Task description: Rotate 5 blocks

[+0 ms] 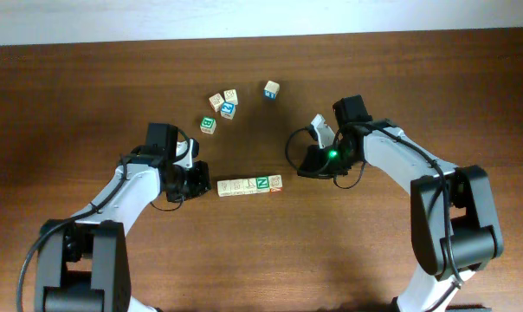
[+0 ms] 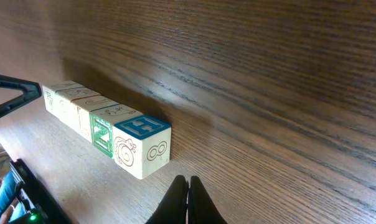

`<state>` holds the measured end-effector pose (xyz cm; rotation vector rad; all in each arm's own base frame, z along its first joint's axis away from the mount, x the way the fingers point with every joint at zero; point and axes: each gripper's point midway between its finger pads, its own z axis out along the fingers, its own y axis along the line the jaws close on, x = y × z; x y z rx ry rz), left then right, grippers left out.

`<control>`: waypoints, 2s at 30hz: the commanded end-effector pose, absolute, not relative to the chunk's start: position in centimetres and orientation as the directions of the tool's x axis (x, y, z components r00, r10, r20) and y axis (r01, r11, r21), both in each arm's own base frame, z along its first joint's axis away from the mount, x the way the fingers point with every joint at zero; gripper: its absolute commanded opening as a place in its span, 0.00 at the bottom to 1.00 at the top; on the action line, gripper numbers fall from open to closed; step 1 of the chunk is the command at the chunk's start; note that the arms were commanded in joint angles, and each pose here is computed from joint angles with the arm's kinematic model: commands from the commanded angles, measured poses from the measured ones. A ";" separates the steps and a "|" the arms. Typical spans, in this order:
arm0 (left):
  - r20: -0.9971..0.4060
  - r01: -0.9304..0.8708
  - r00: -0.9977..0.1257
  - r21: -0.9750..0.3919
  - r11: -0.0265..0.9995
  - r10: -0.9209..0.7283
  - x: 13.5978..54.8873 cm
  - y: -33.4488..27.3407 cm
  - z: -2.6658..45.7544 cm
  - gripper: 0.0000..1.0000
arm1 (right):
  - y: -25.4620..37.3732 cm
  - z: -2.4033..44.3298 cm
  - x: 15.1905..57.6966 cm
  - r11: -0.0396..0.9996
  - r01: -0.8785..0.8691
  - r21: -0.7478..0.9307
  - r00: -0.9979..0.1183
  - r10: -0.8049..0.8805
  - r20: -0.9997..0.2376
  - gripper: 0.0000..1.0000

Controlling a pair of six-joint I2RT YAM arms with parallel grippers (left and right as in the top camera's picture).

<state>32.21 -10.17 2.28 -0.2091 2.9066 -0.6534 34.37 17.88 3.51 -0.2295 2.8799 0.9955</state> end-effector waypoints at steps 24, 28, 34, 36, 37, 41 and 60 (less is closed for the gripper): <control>-0.146 -0.037 -0.984 -0.401 0.915 -0.103 32.0 -11.2 1.7 0.00 | 19.5 3.0 33.3 0.780 -0.223 0.585 -0.975 -0.179 -0.133 0.04; -0.148 -0.038 -0.983 -0.395 0.918 -0.104 32.0 -11.1 1.7 0.00 | 19.5 3.0 33.2 0.780 -0.222 0.585 -0.975 -0.180 -0.130 0.04; -0.140 -0.040 -0.985 -0.397 0.917 -0.104 31.8 -11.1 1.7 0.00 | 19.5 3.0 33.2 0.782 -0.214 0.586 -0.977 -0.174 -0.125 0.04; -0.140 -0.040 -0.985 -0.397 0.917 -0.104 31.8 -11.1 1.7 0.00 | 19.4 2.9 33.2 0.782 -0.214 0.586 -0.977 -0.174 -0.125 0.04; -0.139 -0.041 -0.985 -0.397 0.917 -0.104 31.8 -11.1 1.7 0.00 | 19.4 2.9 33.2 0.782 -0.213 0.586 -0.977 -0.173 -0.124 0.04; -0.133 -0.044 -0.986 -0.395 0.917 -0.104 31.7 -11.1 1.6 0.00 | 19.4 2.9 33.2 0.782 -0.213 0.586 -0.977 -0.173 -0.123 0.04; -0.126 -0.065 -0.984 -0.400 0.914 -0.125 31.7 -11.1 1.6 0.00 | 19.8 1.8 33.3 0.787 -0.122 0.605 -0.992 -0.109 -0.058 0.04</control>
